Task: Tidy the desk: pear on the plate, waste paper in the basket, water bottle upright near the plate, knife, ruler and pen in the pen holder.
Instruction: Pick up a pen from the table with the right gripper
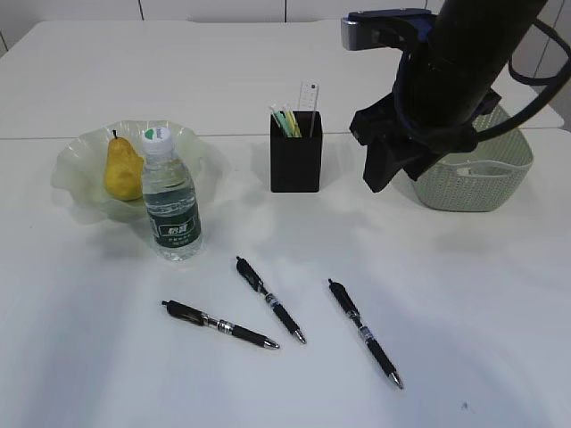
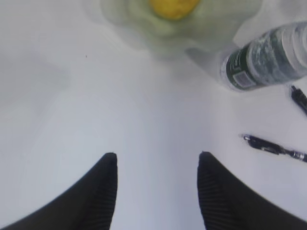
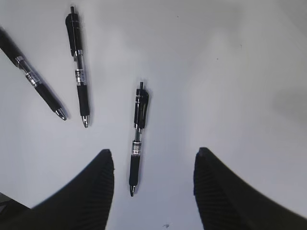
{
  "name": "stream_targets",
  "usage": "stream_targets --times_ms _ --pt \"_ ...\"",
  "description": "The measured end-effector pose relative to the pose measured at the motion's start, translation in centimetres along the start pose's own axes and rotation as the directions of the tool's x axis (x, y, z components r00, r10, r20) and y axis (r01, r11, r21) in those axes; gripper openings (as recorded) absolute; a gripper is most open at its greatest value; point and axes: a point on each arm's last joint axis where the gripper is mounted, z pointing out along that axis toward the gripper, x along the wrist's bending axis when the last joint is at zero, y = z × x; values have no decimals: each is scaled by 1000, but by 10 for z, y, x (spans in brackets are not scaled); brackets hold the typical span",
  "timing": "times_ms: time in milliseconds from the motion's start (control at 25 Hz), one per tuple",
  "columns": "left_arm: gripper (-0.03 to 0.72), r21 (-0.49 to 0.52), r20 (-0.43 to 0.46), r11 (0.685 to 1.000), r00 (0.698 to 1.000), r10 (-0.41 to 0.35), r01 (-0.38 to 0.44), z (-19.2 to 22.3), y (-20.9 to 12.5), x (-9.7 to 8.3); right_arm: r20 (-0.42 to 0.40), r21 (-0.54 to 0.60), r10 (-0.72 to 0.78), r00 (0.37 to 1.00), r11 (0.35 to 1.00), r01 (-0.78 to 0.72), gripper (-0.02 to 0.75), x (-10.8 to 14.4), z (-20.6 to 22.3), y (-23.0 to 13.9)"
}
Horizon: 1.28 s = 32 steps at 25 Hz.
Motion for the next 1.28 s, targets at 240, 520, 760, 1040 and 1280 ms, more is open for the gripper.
stream_targets --times_ms 240,520,760,1040,1280 --pt "381 -14 3 1000 1000 -4 4 -15 -44 -1 -2 2 24 1000 1000 -24 398 3 8 3" --pt "381 -38 9 999 1000 -9 10 -23 -65 -2 -5 35 30 1000 999 -30 398 20 38 11" --pt "381 -41 16 999 1000 -14 15 -23 -64 -2 1 99 97 995 990 -97 399 18 70 14" --pt "381 -52 15 999 1000 -14 15 -24 -64 -2 13 165 132 991 977 -132 399 15 104 15" --pt "381 -71 14 997 1000 -14 15 -24 -62 -2 19 203 136 991 970 -137 399 14 126 14"
